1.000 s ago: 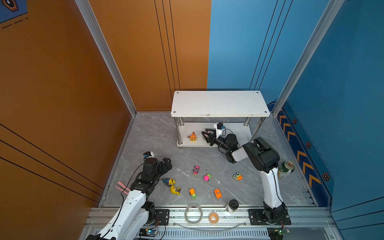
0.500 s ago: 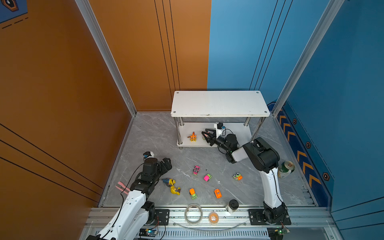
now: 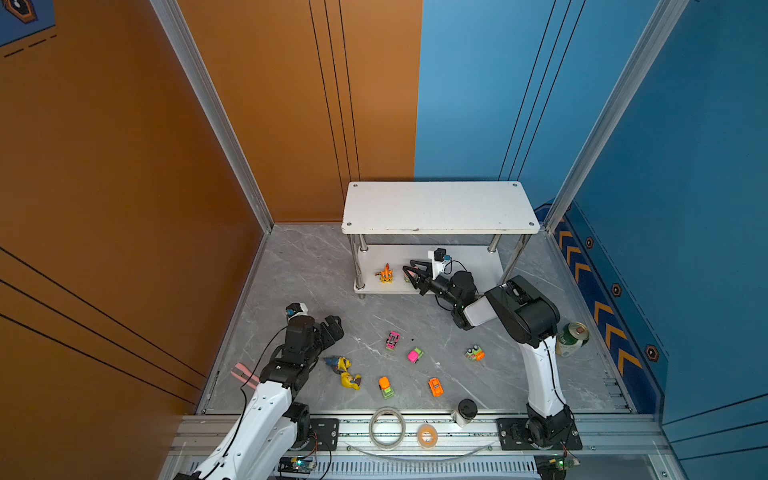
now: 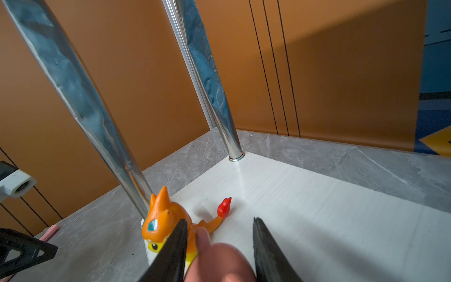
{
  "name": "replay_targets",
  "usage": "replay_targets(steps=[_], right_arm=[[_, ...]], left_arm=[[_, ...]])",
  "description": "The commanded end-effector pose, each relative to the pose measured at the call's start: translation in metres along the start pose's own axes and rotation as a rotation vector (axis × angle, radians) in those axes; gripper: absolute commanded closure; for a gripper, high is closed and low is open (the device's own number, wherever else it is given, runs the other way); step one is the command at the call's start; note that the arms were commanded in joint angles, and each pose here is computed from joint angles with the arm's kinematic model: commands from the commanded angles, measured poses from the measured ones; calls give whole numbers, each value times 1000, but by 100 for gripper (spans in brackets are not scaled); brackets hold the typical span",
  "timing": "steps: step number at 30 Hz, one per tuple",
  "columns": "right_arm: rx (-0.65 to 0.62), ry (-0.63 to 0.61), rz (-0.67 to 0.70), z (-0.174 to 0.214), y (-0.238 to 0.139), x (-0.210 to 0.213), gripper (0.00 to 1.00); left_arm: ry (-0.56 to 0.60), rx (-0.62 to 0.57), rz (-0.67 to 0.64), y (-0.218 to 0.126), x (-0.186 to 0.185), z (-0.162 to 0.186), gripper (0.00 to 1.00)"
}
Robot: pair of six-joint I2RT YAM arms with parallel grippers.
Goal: Place and organize the plastic toys onto the shelf
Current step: 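Open the right gripper to release the pink figure beside the Charizard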
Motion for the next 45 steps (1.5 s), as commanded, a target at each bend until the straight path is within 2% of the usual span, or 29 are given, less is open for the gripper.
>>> replay_targets(steps=[1,23,30,31,32,39,45], right_arm=[[-6,-5,-13,-5,-3,11,64],[-53,-34,63,-13,-6,-2,59],[-59,-32,59,-15,-6,2,46],[-58,-33,56,-15,-6,4,39],[-60,-37,55,-16,-6,5,1],[-91,-43,63,-26,-13,20,0],[-114,-27,112,-34,-35,41,0]], left_arm=[[22,6,-23,-2,2,3,5],[25,1,-29,-4,3,3,5],[23,3,-26,-4,3,3,5],[23,1,-27,-4,3,3,5],[25,1,-26,-5,3,3,5],[20,-3,-24,-6,3,2,5],[29,5,-37,-10,4,2,5]])
Point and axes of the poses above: each gripper's point midway between its finger pads, its own y axis out along the fingers, its own x axis along the line the jaws close on, z = x × y, the point moved 9 cm from there along -y, back along the fingers, and after that the axes turned 11 degrees about y, right-handed, at the moved point
